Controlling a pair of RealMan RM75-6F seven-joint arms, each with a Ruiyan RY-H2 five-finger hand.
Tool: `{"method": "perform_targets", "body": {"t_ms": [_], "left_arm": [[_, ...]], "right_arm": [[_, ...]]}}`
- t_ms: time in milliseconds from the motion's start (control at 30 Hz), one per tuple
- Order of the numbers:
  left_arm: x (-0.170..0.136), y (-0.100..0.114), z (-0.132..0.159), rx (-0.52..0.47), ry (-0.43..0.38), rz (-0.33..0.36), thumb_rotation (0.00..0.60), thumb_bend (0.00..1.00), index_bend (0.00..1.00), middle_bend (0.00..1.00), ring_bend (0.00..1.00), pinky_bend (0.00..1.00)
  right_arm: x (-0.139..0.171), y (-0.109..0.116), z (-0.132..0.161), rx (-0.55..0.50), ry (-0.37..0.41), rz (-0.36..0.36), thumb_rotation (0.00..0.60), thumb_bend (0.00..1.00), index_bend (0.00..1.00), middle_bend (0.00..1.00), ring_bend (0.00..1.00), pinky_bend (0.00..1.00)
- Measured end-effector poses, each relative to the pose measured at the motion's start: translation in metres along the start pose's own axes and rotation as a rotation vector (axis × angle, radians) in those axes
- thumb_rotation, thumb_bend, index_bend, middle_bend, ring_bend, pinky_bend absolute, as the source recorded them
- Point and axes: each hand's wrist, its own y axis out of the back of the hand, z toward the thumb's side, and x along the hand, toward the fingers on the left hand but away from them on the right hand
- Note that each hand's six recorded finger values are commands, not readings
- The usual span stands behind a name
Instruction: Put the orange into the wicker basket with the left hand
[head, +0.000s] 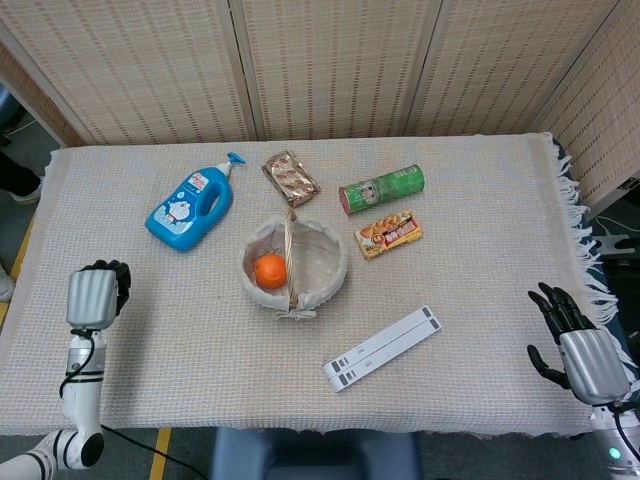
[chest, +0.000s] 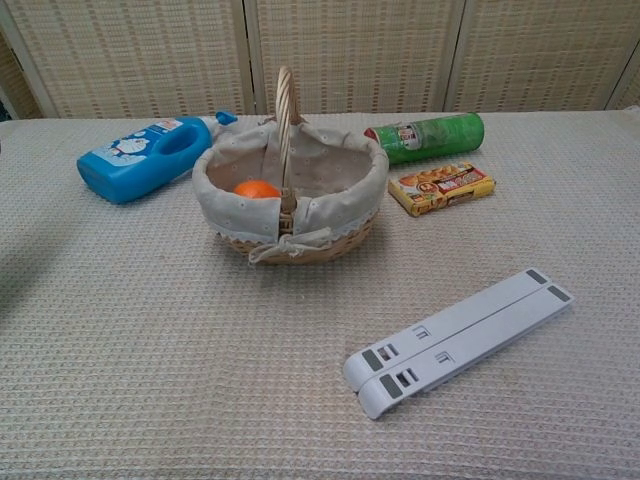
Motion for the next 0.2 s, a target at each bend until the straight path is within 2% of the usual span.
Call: {"method": "perform_targets", "body": {"t_ms": [67, 200], "left_arm": [[-0.024, 0.002, -0.008, -0.034, -0.022, -0.022, 0.600, 0.77, 0.72, 0.59, 0.51, 0.66], [-0.070, 0.015, -0.025, -0.103, -0.052, -0.051, 0.600, 0.67, 0.59, 0.51, 0.46, 0.56]], "right_arm": [[0.000, -0.002, 0.000, 0.005, 0.001, 0.006, 0.600, 0.30, 0.08, 0.00, 0.00, 0.35], [0.000, -0.007, 0.002, 0.024, 0.003, 0.026, 0.600, 0.30, 0.08, 0.00, 0.00, 0.35]]}}
